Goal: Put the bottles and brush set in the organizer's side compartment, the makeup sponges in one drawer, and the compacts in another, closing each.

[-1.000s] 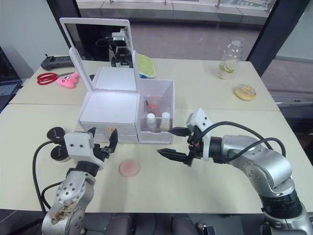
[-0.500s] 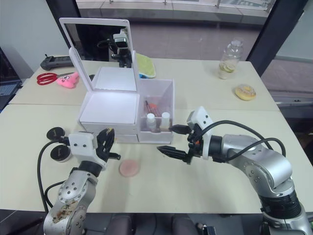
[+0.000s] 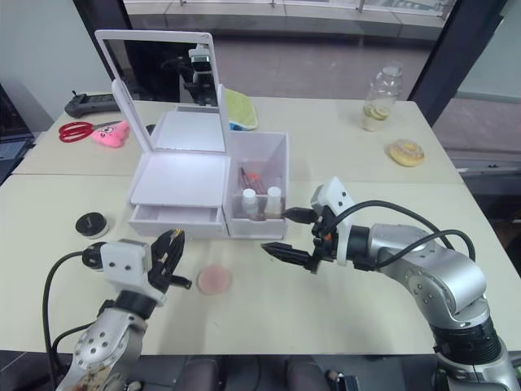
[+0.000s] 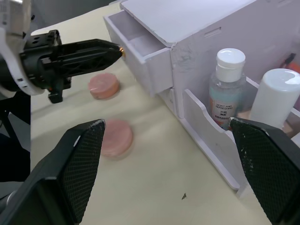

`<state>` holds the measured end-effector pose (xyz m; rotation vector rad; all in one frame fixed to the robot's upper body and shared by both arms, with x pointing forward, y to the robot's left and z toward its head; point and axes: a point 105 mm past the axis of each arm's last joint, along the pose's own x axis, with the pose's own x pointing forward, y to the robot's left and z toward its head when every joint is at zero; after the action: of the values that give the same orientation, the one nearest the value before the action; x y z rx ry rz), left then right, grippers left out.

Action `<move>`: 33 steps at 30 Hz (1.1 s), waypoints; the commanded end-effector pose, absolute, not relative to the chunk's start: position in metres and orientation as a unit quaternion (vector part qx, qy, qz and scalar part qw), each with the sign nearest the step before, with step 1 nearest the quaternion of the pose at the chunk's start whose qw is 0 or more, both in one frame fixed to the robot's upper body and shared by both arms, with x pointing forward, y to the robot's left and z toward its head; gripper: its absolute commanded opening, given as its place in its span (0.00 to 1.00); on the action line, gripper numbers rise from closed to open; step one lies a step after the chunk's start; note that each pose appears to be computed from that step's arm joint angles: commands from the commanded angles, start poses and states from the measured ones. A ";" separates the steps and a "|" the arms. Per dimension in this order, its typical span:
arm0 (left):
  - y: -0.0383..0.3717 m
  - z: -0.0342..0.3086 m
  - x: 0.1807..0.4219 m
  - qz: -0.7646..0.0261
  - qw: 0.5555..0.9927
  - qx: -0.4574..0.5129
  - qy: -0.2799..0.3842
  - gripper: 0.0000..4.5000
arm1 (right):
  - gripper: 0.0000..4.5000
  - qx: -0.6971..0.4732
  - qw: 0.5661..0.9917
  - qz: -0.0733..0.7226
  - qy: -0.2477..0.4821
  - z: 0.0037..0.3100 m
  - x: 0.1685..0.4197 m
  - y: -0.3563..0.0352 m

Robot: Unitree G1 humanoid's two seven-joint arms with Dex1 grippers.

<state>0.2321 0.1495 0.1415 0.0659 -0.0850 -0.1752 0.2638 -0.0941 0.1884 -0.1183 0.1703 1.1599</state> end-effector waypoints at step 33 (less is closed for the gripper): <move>0.178 0.161 0.164 -0.178 0.984 0.025 -0.017 1.00 | 1.00 -0.054 0.830 0.552 0.052 0.200 0.267 -0.101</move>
<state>0.1749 0.1780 0.1431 0.0496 0.0104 -0.2915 0.2673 -0.0941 0.1891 -0.0966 0.1656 1.1822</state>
